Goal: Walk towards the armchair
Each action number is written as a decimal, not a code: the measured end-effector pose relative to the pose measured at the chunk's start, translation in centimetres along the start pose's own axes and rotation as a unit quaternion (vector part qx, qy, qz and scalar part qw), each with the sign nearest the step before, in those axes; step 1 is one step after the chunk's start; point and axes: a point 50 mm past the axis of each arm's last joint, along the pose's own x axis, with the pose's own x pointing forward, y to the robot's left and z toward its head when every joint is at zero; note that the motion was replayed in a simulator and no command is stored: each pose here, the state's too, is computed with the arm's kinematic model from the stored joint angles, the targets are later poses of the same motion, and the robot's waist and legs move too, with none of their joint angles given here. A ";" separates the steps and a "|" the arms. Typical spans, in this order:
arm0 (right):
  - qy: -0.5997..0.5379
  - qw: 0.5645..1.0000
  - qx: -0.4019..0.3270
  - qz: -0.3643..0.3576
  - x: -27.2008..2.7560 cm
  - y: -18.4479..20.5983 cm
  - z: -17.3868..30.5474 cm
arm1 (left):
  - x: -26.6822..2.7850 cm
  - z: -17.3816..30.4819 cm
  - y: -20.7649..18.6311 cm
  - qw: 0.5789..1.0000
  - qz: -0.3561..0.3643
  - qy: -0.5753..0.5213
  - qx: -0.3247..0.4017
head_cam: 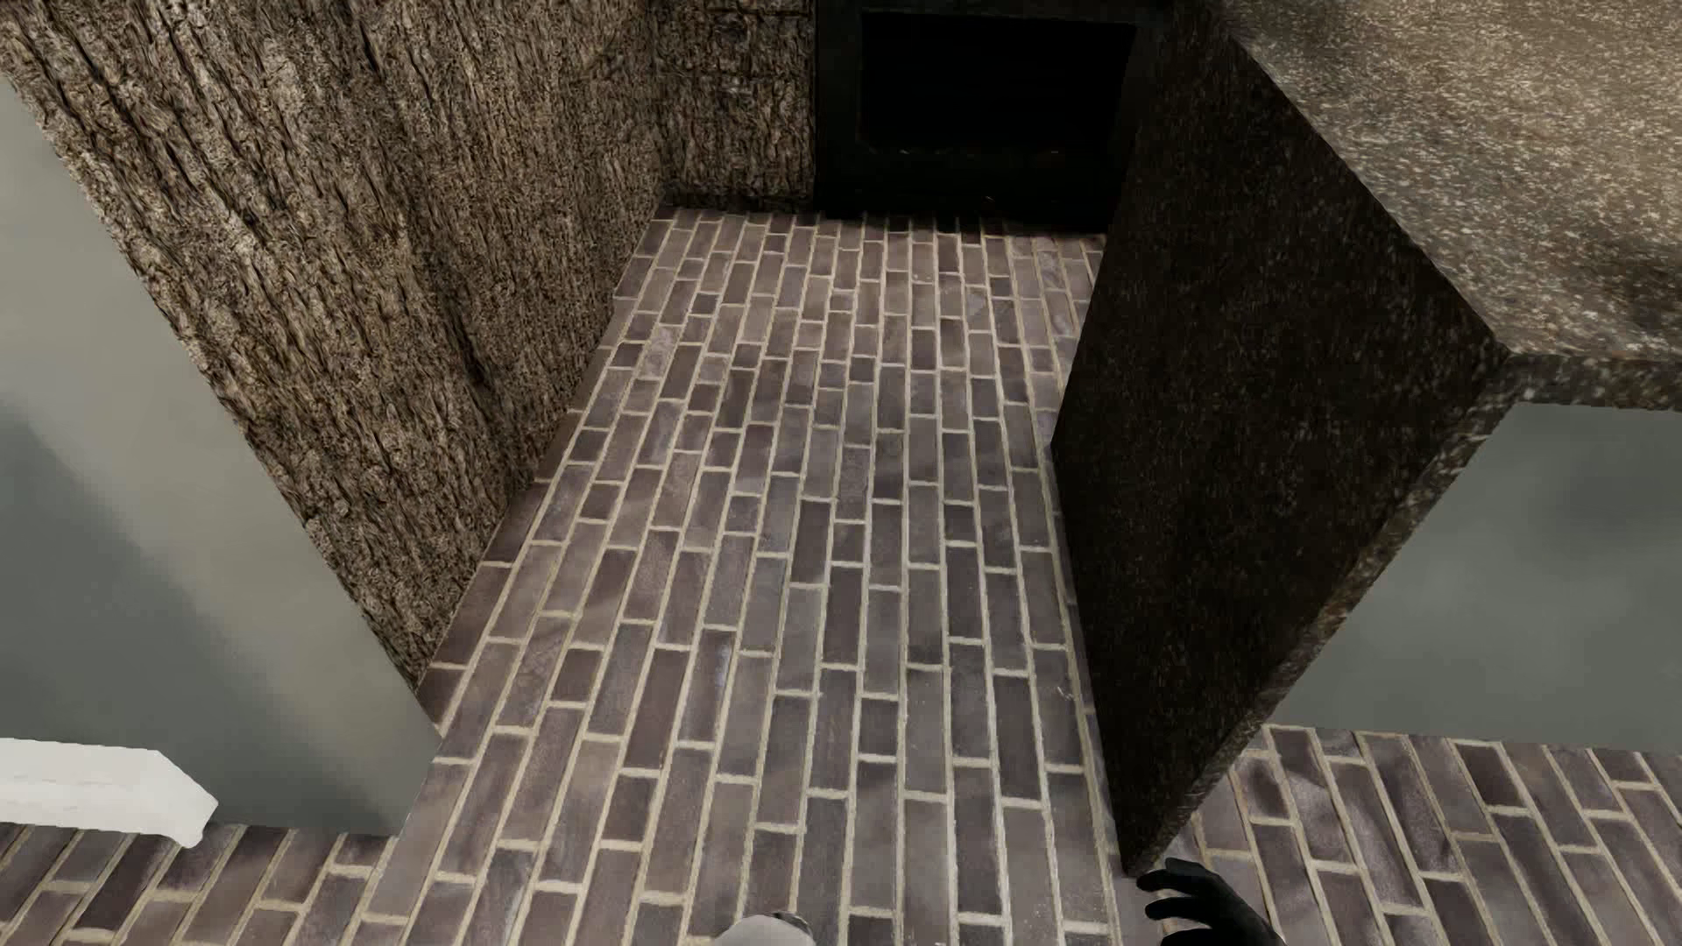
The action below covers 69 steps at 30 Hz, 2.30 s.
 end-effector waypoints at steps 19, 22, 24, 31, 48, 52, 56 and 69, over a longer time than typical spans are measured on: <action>0.341 0.922 -0.056 0.173 -12.1 9.1 -17.2 | -1.1 12.0 9.1 0.966 0.131 -0.209 -0.080; 0.262 0.953 -0.056 0.141 -7.9 7.2 -13.7 | 0.6 8.3 6.8 0.989 0.089 -0.115 -0.026; 0.206 0.972 -0.052 0.104 -5.7 4.9 -11.1 | 0.5 5.4 6.3 0.993 0.085 -0.074 -0.031; 0.188 0.979 0.024 -0.076 -4.8 -4.2 -10.0 | -0.7 2.7 8.2 0.991 0.115 -0.052 -0.042; 0.064 0.997 -0.047 -0.007 -1.1 -2.1 -3.3 | -0.2 4.5 6.6 0.991 0.094 -0.081 -0.044; 0.007 0.999 -0.047 0.012 -0.9 -0.8 -0.8 | 0.1 3.5 4.0 0.996 0.057 -0.061 -0.026; 0.030 0.999 -0.030 0.020 -1.8 0.3 -2.4 | 0.1 2.8 2.9 0.997 0.047 -0.053 -0.039; 0.306 0.945 -0.046 0.104 -10.5 4.8 -16.0 | -4.3 16.5 14.9 0.937 0.200 -0.285 -0.025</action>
